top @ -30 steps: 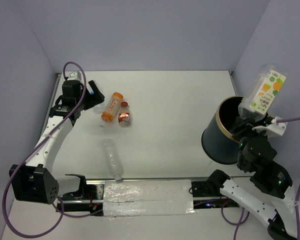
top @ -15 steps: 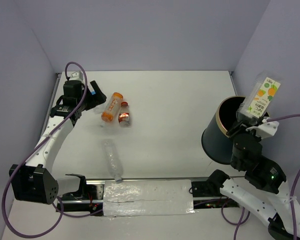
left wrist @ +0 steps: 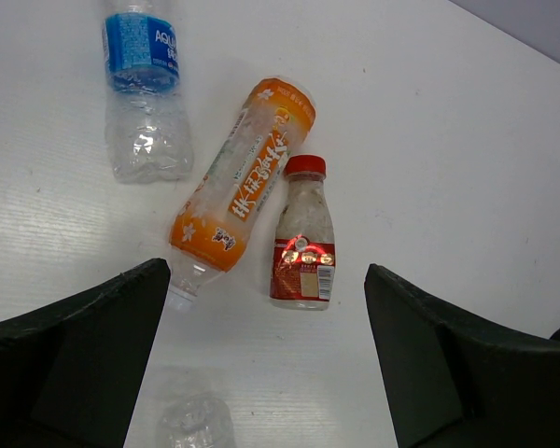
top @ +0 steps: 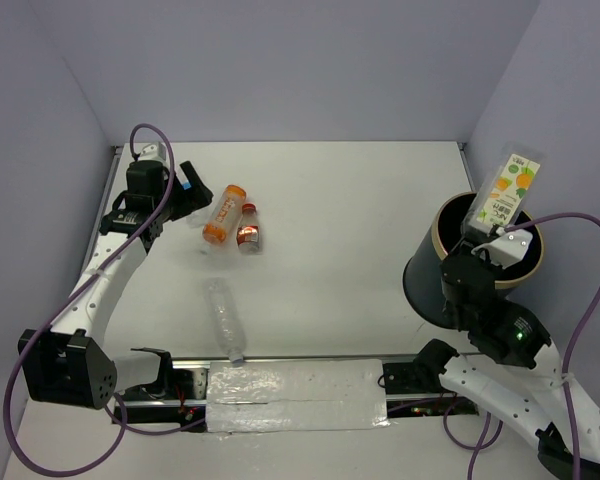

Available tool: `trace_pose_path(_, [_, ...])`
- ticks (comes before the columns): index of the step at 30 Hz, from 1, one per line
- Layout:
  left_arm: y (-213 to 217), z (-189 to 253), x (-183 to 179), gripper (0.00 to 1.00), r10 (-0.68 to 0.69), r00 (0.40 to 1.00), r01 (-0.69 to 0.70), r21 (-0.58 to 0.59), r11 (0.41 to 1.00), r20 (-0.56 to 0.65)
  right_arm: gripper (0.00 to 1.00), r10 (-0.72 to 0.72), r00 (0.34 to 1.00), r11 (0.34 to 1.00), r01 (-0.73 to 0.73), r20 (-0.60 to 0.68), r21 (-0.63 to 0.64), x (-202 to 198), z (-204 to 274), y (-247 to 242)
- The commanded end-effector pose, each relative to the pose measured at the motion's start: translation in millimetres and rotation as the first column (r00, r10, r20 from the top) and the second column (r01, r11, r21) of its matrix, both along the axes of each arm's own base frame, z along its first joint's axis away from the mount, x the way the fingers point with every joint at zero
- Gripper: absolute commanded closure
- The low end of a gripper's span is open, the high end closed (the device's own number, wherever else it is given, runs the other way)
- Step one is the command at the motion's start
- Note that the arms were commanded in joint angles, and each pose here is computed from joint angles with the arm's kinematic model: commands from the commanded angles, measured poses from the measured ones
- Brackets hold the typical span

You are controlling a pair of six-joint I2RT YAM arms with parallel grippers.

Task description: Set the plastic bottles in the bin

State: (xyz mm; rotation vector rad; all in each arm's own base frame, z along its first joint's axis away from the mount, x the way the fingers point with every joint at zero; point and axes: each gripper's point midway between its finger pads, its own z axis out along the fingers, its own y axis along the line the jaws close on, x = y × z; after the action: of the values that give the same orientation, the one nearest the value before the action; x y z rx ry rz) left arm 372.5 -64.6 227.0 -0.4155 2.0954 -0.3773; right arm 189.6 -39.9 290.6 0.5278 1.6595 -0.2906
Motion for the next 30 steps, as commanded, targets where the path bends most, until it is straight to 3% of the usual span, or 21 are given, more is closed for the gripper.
trace_pose_path(1, [-3.6, 22.2, 2.9, 0.01, -0.006, 0.997, 0.007, -0.013, 1.000, 0.077, 0.97, -0.047, 0.997, 0.998, 0.045, 0.054, 0.033, 3.3, 6.8, -2.7])
trace_pose_path(13, [-3.3, 21.7, 1.1, 0.01, -0.008, 0.997, 0.009, -0.013, 1.000, 0.075, 0.97, 0.014, 0.998, 0.998, -0.010, -0.067, 0.065, 27.6, -13.0, 28.0])
trace_pose_path(23, [-2.1, 22.7, -0.9, 0.01, -0.004, 0.997, 0.005, -0.007, 1.000, 0.076, 0.98, -0.123, 0.991, 0.986, 0.128, -0.048, 0.105, 31.6, -18.0, 9.1])
trace_pose_path(30, [-3.7, 23.3, 1.1, 0.01, -0.011, 0.997, 0.012, -0.010, 1.000, 0.076, 0.98, -0.249, 0.967, 0.967, 0.251, -0.045, 0.041, 21.1, -10.3, -20.0])
